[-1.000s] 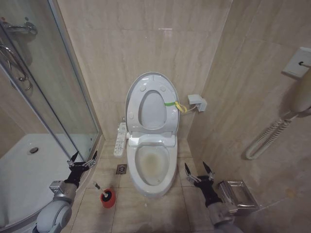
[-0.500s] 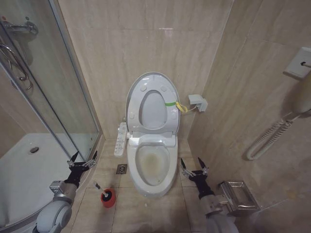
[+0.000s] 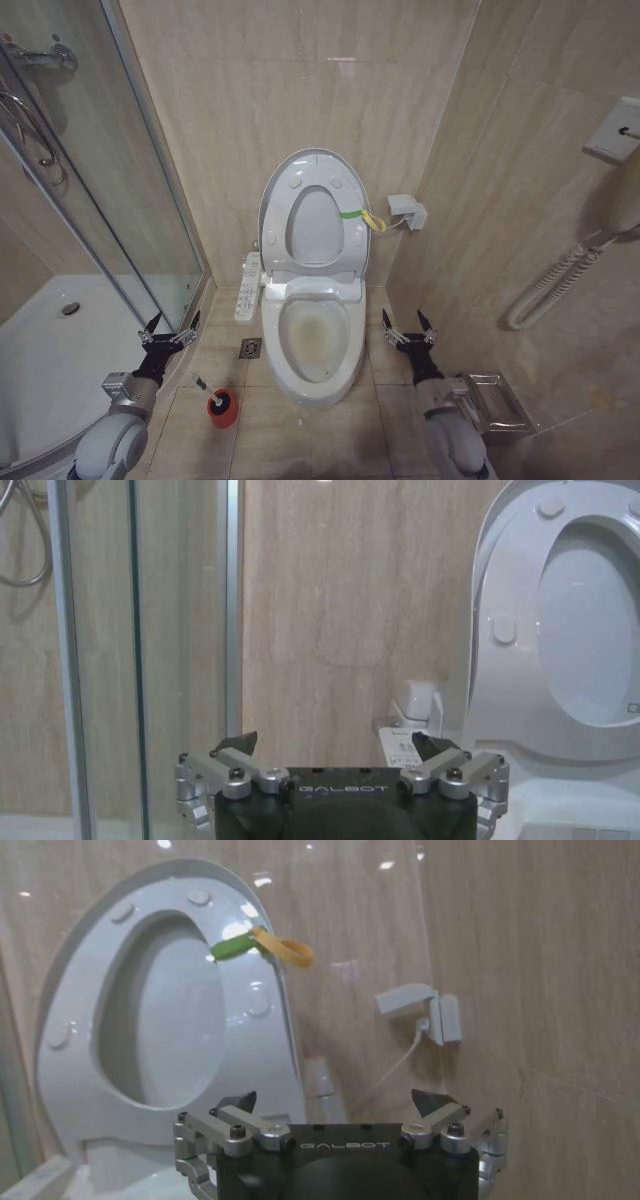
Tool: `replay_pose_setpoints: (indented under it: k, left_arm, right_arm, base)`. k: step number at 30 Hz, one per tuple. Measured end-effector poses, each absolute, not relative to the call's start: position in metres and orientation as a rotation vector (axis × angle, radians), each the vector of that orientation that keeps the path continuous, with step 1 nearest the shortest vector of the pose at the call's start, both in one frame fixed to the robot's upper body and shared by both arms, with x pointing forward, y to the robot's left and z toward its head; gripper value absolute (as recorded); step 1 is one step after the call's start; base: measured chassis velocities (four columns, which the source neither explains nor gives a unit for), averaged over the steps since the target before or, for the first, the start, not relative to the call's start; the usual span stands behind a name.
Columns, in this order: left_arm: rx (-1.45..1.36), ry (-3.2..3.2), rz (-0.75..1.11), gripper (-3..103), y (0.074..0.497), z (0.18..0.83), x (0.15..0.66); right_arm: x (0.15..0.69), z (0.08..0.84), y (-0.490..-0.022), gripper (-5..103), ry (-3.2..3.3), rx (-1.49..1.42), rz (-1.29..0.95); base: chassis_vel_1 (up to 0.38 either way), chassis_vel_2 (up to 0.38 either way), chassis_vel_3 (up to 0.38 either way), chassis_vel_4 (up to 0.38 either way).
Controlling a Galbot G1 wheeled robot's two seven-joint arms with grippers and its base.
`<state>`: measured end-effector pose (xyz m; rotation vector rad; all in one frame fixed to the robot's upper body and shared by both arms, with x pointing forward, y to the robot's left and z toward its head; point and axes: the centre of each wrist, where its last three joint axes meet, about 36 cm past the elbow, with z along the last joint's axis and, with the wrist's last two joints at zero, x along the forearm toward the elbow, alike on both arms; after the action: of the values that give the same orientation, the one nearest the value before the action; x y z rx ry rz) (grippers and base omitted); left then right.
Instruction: Open the toilet lid, clean the toilet bowl with a toilet brush, close the toilet lid, and flush.
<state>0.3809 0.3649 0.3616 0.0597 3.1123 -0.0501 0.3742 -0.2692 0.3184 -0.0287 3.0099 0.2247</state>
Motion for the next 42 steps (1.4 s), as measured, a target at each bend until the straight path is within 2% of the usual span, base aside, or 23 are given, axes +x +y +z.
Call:
replay_pose_setpoints:
  k: [10, 42]
  left_arm:
    - [0.06, 3.112, -0.05, 100, 0.365, 0.362, 0.381]
    - [0.06, 3.112, -0.05, 100, 0.365, 0.362, 0.381]
  right_arm:
    - [0.394, 0.324, -0.267, 100, 2.986, -0.017, 0.219]
    - [0.405, 0.326, -0.269, 100, 2.931, -0.07, 0.243]
  base:
    - [0.0, 0.0, 0.0, 0.0]
    - [-0.025, 0.027, 0.027, -0.022]
